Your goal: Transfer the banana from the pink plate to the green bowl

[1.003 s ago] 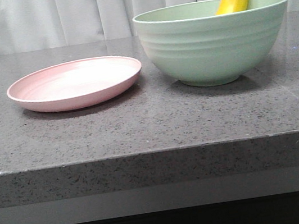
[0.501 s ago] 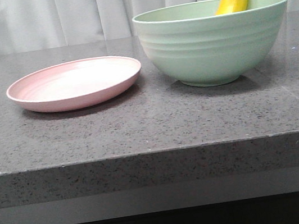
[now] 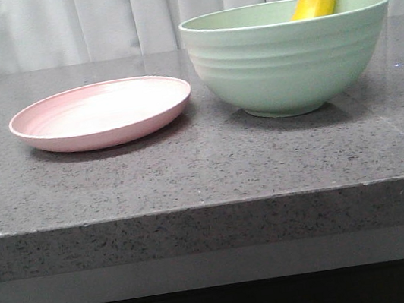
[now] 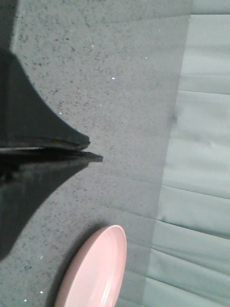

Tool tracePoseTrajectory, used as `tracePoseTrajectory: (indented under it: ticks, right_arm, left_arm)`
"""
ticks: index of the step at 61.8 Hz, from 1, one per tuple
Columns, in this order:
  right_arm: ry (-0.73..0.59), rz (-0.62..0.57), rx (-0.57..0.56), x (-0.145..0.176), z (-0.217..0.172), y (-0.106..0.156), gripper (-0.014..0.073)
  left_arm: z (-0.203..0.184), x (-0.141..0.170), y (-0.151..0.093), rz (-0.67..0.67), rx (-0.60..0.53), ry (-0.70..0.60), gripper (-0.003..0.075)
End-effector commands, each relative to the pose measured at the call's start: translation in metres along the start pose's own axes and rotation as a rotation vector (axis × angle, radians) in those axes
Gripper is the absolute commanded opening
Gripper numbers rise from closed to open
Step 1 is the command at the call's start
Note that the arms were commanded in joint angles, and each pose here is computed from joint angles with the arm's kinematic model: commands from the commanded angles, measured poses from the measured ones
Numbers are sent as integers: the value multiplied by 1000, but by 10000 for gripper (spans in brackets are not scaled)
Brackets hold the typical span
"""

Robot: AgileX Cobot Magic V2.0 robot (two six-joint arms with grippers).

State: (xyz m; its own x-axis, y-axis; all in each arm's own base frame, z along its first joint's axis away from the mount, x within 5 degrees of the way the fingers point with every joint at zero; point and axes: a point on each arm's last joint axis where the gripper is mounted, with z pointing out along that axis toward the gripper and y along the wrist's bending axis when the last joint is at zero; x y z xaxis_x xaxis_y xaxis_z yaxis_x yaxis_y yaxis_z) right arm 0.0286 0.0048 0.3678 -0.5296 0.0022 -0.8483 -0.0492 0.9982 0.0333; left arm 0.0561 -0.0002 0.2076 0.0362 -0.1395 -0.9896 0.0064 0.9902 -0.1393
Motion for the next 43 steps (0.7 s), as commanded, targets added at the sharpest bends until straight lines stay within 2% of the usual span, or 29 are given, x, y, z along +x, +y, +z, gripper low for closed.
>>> tracePoseTrajectory:
  ticks: [1, 14, 43]
  right_arm:
    - [-71, -2, 3, -11, -2, 0, -69]
    - [-71, -2, 3, -11, -2, 0, -69]
    - [-71, -2, 3, -11, -2, 0, -69]
  left_arm:
    - [-3, -10, -1, -11, 10, -124, -18]
    - [-3, -9, -3, -7, 60, -119, -18]
    - [-3, -9, -4, 38, 61, -116, -18]
